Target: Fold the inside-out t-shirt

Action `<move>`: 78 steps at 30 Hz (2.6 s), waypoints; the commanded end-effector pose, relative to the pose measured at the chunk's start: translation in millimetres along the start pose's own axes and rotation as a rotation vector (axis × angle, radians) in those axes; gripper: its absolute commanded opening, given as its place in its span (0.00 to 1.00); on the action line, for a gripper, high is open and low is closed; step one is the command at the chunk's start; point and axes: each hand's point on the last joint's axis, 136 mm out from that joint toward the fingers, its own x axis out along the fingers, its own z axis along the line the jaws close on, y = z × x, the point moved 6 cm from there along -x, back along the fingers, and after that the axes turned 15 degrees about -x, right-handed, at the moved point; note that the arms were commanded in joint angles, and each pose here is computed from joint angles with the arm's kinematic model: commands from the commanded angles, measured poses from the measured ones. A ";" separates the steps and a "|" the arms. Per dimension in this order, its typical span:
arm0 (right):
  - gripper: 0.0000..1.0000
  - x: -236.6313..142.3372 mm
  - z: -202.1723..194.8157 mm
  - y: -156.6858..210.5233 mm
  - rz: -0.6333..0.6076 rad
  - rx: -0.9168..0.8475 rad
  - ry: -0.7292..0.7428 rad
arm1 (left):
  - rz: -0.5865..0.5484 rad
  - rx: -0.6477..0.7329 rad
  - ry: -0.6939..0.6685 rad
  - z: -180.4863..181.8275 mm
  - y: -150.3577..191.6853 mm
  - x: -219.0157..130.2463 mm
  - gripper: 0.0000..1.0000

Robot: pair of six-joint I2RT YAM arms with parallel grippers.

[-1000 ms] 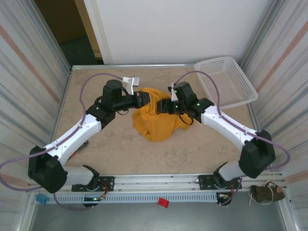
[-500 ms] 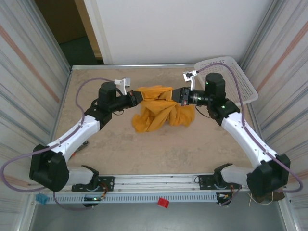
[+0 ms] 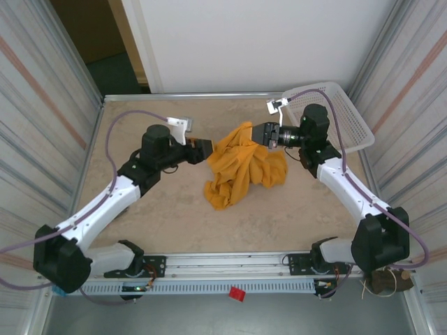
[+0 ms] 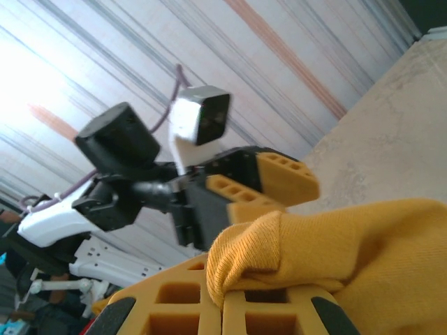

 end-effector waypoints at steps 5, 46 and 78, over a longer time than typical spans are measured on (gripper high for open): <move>0.00 1.2 4.1 -0.4 0.007 -0.021 -0.051 | 0.024 0.223 0.126 -40.2 -3.0 15.3 0.47; 0.41 -33.3 20.1 15.9 0.098 -0.086 0.681 | 0.181 -0.185 0.552 -58.1 -64.3 15.2 0.00; 0.26 3.1 15.5 0.9 0.098 -0.093 0.428 | 0.222 -0.359 0.454 -42.5 -51.2 40.9 0.00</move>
